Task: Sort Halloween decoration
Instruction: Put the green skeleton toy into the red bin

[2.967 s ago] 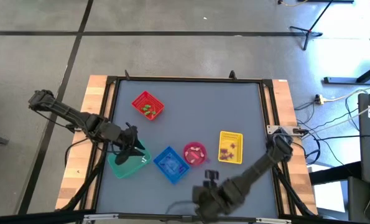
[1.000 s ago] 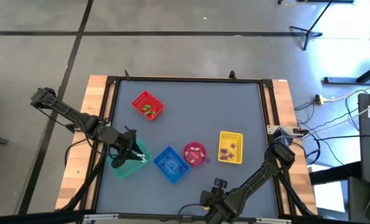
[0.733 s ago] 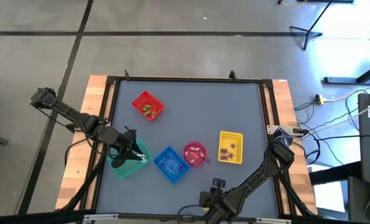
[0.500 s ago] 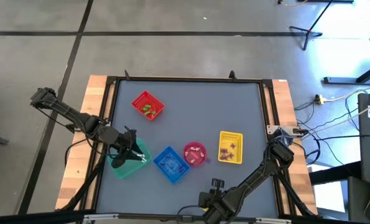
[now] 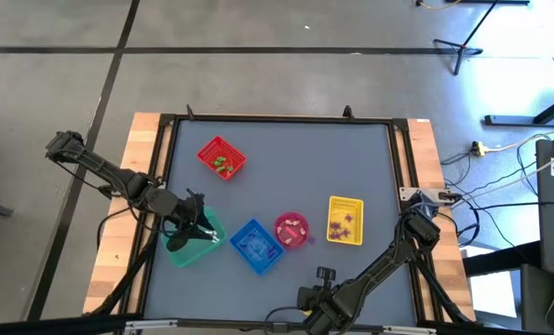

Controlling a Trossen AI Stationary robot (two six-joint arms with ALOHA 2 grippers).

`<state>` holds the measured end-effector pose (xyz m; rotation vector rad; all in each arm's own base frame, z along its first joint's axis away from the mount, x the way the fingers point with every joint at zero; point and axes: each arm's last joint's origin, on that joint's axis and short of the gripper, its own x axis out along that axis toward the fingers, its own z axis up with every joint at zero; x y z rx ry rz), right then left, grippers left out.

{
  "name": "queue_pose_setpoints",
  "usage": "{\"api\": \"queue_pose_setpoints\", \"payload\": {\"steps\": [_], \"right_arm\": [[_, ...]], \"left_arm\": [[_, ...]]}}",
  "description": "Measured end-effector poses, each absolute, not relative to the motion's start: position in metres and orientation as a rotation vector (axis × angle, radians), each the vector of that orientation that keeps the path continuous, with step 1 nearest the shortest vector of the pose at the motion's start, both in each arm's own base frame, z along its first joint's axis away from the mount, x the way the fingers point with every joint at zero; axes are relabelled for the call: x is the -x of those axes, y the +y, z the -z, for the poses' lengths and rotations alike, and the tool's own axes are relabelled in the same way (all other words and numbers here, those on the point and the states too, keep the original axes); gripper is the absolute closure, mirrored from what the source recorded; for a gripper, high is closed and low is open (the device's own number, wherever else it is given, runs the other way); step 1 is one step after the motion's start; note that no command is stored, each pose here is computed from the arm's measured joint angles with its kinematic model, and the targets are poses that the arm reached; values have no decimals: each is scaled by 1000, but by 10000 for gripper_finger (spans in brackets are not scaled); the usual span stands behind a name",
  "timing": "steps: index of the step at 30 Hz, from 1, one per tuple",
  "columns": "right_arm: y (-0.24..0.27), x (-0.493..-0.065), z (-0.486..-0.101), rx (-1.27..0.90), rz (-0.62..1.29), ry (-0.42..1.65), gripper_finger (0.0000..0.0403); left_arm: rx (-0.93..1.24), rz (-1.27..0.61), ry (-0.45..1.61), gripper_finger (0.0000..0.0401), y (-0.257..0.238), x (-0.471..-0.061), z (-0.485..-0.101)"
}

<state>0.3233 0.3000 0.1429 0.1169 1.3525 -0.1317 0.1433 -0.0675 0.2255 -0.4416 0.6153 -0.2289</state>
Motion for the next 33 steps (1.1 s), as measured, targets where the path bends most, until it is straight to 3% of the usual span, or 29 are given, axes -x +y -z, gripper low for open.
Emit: {"api": "queue_pose_setpoints", "payload": {"steps": [12,23,33], "right_arm": [[298,-325,-142,-181,128,1401,379],[291,-330,-142,-251,98,1483,271],[284,-338,-153,-319,96,1578,270]], "left_arm": [[441,229,615,271,-68,-143,-225],[442,229,615,271,-68,-143,-226],[441,229,615,271,-68,-143,-225]]}}
